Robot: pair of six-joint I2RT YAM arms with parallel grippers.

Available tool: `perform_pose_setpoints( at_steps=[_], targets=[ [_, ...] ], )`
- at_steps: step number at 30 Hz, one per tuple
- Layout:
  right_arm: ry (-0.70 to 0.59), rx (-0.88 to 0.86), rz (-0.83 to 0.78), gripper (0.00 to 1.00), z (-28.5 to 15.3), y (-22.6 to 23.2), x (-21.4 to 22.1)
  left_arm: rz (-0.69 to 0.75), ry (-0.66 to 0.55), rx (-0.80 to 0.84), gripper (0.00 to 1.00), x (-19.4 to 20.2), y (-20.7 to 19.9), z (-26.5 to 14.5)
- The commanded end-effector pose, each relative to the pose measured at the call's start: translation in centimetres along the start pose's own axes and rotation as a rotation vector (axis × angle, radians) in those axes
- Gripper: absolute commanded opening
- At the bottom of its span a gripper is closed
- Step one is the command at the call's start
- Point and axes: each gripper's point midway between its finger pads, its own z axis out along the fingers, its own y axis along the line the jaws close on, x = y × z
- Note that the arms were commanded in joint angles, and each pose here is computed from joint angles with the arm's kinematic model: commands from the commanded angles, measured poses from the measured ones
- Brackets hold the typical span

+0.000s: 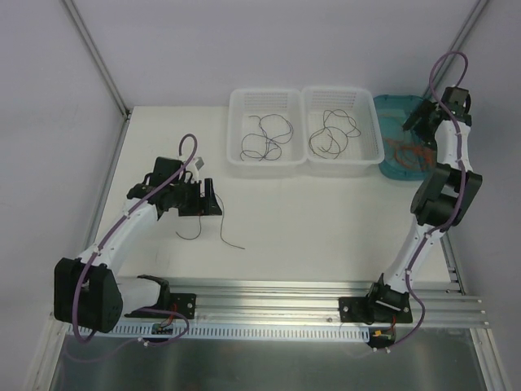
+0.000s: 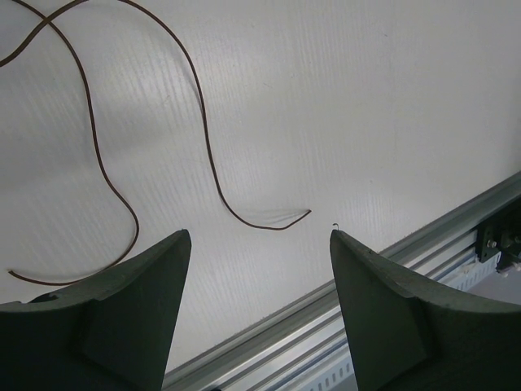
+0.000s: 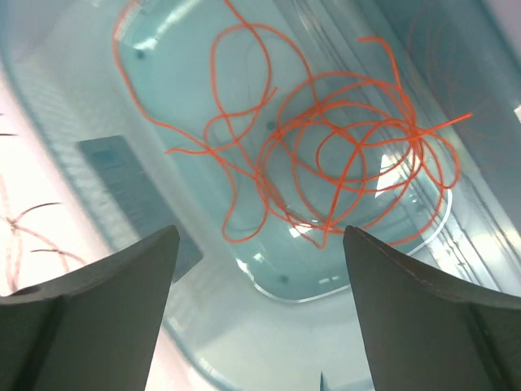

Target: Untangle the cables

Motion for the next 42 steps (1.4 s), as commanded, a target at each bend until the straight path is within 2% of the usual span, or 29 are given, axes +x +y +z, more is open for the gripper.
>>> perform_pose_setpoints(
  at_steps=[1,7,11,12,18,21,22,26,30,34,39,42],
  targets=[
    [-0.133,-0.042,0.014,0.87,-7.0,1.8,-4.4,0.03,-0.031,0.034,0.7,-0.3,-0.7,-0.9],
    [-0.12,-0.034,0.025,0.88,-11.1,2.0,-3.6,0.039,-0.059,0.035,0.7,-0.5,-0.9,-1.4],
    [-0.121,-0.096,-0.004,0.89,-13.4,3.8,-1.5,0.036,-0.086,0.009,0.71,-0.8,-0.7,-1.9],
    [-0.143,-0.12,-0.02,0.89,-15.2,4.5,-1.4,0.037,-0.094,0.003,0.71,-0.9,-0.6,-2.0],
    [-0.073,-0.245,-0.186,0.9,-18.2,9.9,5.1,0.034,-0.12,-0.016,0.72,-1.2,-0.4,-2.4],
    [-0.05,-0.295,-0.298,0.91,-20.4,13.4,9.4,0.025,-0.173,-0.083,0.72,-1.9,0.6,-3.2],
    [-0.043,-0.356,-0.352,0.91,-21.9,15.7,11.5,0.009,-0.191,-0.107,0.72,-2.2,1.2,-3.5],
    [0.006,-0.482,-0.487,0.91,-23.8,20.1,18.5,-0.069,-0.271,-0.192,0.73,-3.4,3.4,-4.9],
    [0.092,-0.625,-0.623,0.9,-25.8,24.4,26.1,-0.125,-0.263,-0.19,0.73,-3.7,4.4,-4.8],
    [0.202,-0.778,-0.802,0.88,-28.6,28.8,35.7,-0.16,-0.276,-0.22,0.73,-3.8,5.3,-5.0],
    [0.3,-0.786,-0.969,0.84,-28.5,31.0,44.2,-0.195,-0.344,-0.305,0.71,-4.4,6.8,-6.4],
    [0.348,-0.826,-1.008,0.79,-29.4,32.0,47.9,-0.209,-0.349,-0.323,0.71,-4.5,7.5,-6.6]
  ],
)
